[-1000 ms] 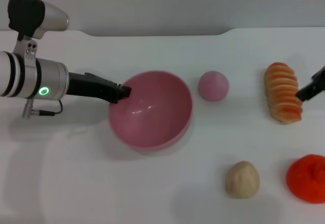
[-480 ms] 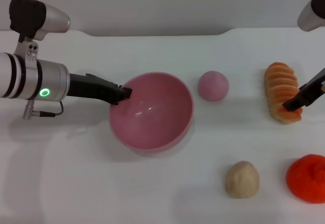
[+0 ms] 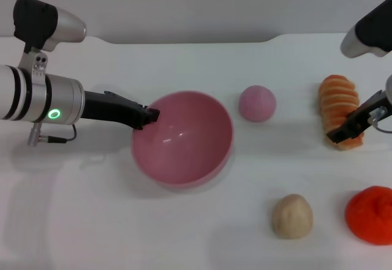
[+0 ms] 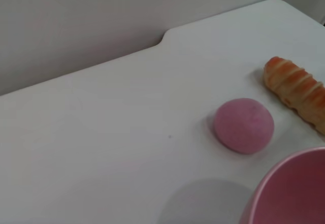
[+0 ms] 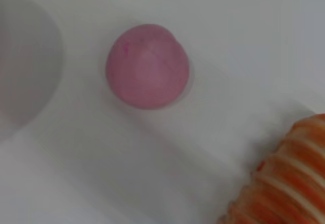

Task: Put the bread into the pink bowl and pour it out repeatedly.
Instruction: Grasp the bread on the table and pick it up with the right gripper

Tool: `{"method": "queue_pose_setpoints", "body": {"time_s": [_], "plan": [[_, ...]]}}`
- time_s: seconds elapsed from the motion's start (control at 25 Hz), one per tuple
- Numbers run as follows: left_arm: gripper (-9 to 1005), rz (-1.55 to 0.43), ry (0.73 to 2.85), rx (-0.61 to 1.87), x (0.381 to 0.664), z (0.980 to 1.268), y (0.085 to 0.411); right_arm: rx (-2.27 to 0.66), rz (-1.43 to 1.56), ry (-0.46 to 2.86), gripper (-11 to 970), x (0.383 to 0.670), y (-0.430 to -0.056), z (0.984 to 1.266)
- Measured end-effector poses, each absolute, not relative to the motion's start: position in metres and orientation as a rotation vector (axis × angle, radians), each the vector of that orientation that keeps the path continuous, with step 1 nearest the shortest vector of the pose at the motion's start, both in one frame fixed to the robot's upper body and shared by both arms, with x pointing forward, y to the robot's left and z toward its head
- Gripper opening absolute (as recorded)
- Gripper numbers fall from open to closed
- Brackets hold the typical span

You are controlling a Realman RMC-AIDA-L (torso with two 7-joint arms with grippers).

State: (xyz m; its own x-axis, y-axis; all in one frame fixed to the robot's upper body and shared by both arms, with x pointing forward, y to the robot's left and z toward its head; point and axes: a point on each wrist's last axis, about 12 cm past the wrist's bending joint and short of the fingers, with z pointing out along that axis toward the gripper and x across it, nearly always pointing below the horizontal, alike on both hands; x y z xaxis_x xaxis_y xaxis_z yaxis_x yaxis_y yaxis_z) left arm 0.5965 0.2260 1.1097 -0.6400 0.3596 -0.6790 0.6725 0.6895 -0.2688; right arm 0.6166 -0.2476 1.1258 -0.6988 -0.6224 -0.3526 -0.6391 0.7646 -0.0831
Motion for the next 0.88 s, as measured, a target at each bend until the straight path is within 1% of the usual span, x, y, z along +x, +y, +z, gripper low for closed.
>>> {"method": "queue_pose_setpoints", "body": {"time_s": [0.32,0.88], "plan": [[42,-0.691,2.310,0.793,0.594,1.107,0.226,-0.984,0.048,2.606,611,0.618,-0.240,1.113],[43,-0.682,2.322,0.784,0.593,1.104,0.229,-0.921,0.023,2.613,602,0.618,-0.248,1.113]]}}
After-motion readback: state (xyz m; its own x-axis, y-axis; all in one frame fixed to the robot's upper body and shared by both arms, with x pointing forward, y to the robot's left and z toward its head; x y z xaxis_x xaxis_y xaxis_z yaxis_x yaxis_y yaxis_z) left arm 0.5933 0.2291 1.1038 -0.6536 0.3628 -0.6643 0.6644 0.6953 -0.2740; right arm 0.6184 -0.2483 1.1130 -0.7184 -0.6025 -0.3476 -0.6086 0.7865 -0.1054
